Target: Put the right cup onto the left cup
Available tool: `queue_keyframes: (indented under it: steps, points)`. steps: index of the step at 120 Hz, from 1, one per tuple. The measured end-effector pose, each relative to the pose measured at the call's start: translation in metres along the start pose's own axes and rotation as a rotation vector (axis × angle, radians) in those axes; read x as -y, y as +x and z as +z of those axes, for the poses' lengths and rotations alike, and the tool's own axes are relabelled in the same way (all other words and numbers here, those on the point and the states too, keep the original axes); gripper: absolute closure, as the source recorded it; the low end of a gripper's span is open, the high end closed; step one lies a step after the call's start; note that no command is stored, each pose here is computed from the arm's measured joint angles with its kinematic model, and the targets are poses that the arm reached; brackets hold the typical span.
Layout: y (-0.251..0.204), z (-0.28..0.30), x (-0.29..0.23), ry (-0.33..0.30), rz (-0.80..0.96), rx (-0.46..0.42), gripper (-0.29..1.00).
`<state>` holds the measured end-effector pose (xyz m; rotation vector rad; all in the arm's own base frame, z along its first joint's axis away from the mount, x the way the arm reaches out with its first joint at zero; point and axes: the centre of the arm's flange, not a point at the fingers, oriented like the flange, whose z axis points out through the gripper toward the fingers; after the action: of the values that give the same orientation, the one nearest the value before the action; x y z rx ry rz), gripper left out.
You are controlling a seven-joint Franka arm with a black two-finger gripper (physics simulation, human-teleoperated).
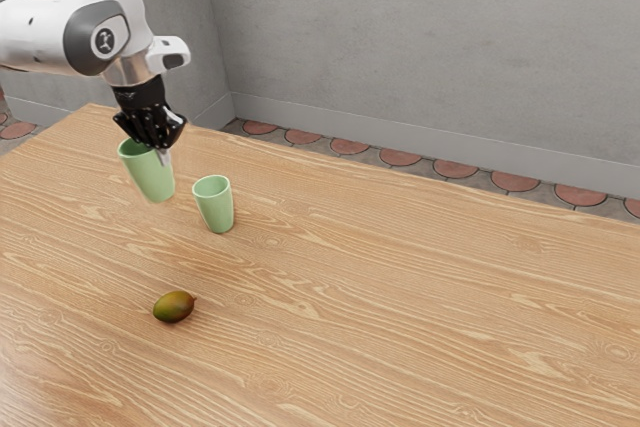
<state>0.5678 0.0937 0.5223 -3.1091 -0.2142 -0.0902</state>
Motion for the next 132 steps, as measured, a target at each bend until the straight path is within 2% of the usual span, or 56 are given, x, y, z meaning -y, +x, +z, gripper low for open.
queue_keyframes:
  steps: [13, 34, 86, 132]
  points:
    - [0.02, -0.004, 0.013, 0.015, -0.017, -0.012, 0.79]
    - [0.056, 0.006, -0.008, 0.033, 0.025, -0.019, 0.79]
    - [0.124, 0.053, -0.006, 0.047, 0.032, -0.023, 0.79]
    - [0.145, 0.092, -0.008, 0.04, 0.039, -0.002, 0.78]
